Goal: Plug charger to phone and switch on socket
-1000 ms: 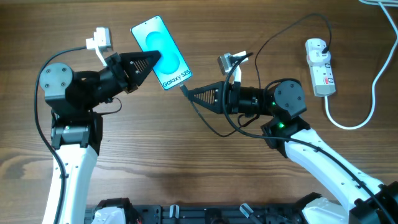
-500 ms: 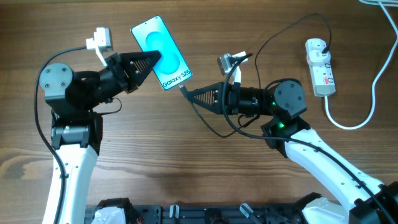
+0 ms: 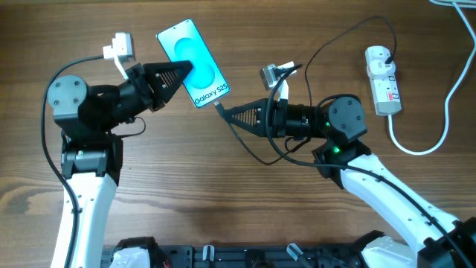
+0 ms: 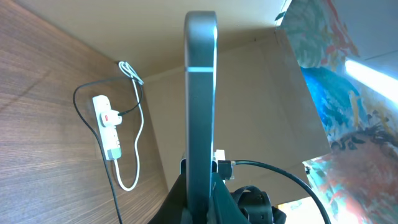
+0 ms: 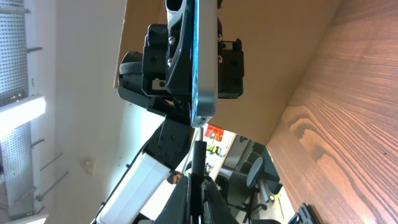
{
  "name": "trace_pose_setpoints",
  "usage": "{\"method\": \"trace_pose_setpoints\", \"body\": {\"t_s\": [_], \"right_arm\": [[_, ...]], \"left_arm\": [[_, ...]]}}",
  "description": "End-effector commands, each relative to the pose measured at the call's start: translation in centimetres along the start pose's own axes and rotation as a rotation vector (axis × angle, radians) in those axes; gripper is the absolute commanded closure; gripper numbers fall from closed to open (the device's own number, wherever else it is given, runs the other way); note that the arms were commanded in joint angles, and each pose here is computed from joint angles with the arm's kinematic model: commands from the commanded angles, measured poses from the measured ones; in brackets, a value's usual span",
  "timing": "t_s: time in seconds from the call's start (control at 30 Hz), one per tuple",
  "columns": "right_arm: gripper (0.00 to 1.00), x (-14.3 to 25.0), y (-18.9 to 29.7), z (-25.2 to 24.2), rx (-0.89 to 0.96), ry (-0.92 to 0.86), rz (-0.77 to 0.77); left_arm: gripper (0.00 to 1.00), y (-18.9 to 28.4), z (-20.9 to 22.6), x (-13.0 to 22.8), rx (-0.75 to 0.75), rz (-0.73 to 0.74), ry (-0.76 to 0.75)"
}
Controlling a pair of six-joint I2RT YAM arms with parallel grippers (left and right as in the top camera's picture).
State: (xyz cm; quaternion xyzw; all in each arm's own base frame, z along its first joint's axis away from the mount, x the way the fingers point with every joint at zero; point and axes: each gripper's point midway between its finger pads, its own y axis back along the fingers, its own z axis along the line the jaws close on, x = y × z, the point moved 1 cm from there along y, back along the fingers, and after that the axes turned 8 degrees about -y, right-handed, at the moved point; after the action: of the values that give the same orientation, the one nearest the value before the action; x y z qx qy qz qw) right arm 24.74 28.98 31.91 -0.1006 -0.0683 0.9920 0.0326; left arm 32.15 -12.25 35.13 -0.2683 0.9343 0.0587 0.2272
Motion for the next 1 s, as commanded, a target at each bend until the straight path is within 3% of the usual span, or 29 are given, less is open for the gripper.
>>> {"method": "trace_pose_setpoints", "body": {"t_s": [0.0, 0.97], "right_arm": [[0.96, 0.0, 0.1, 0.1, -0.002, 0.026, 0.001], [0.96, -1.1, 0.1, -0.2, 0.011, 0.053, -0.065]], "left_arm": [[0.96, 0.0, -0.3, -0.1, 0.005, -0.004, -0.017], [0.96, -0.5, -0.5, 0.3, 0.011, 0.009, -0.019]]}}
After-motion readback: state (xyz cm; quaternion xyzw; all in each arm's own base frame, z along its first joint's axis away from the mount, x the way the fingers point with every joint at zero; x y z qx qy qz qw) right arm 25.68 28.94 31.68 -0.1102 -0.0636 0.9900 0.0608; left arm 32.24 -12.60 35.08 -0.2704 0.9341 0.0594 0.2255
